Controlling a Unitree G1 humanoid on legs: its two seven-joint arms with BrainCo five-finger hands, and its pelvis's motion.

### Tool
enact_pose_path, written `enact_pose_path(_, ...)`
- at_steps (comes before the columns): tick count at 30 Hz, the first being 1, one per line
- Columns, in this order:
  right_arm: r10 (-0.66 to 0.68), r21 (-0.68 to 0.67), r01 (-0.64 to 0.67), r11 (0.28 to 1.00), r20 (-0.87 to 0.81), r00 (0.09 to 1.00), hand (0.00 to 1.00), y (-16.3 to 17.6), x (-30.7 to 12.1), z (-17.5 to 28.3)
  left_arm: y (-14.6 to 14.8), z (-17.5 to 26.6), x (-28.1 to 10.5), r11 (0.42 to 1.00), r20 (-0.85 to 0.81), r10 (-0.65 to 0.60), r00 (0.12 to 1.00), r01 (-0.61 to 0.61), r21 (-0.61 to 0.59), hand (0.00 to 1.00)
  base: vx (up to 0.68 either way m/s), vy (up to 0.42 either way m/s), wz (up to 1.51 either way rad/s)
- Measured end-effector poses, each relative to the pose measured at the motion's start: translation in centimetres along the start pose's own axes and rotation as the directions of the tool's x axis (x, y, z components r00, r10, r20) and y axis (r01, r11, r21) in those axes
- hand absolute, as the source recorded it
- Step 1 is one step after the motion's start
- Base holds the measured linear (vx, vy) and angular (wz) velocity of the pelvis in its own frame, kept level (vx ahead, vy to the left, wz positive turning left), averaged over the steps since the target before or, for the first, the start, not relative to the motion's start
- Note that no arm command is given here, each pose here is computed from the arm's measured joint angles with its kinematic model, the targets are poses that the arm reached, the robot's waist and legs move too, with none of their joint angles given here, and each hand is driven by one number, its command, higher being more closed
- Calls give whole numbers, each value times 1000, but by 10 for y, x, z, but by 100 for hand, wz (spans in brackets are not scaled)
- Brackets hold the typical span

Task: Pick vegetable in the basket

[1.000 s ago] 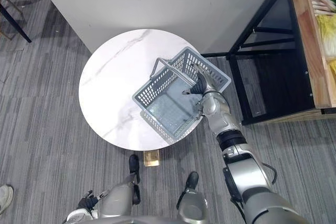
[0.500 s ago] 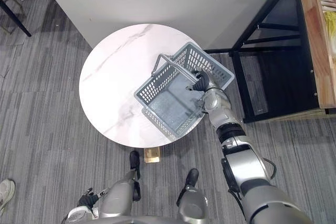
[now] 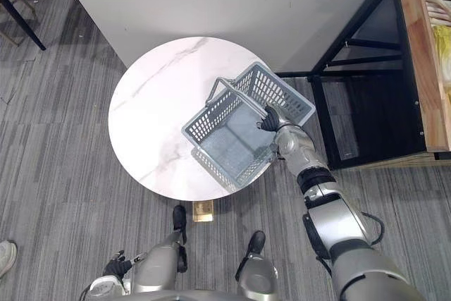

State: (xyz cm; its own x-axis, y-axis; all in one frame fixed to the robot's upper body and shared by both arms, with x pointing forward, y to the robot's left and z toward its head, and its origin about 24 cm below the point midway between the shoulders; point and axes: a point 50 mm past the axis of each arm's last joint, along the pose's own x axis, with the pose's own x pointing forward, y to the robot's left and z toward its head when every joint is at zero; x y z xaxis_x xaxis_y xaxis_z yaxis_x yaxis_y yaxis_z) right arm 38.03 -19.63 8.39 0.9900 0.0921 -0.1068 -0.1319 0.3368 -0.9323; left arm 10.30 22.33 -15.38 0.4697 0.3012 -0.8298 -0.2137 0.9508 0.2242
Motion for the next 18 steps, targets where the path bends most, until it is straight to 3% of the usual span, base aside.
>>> enact_pose_path(9,163,-269,-119,956,148,976,100,15,-18,12,10,0,1,999,-4,-6,1000,6,40,0,4,0,-6)
enact_pose_path(18,170,-336,-80,938,245,954,100,8,-41,14,18,-16,-2,997,-71,11,997,-6,73,0,-23,-1,-11)
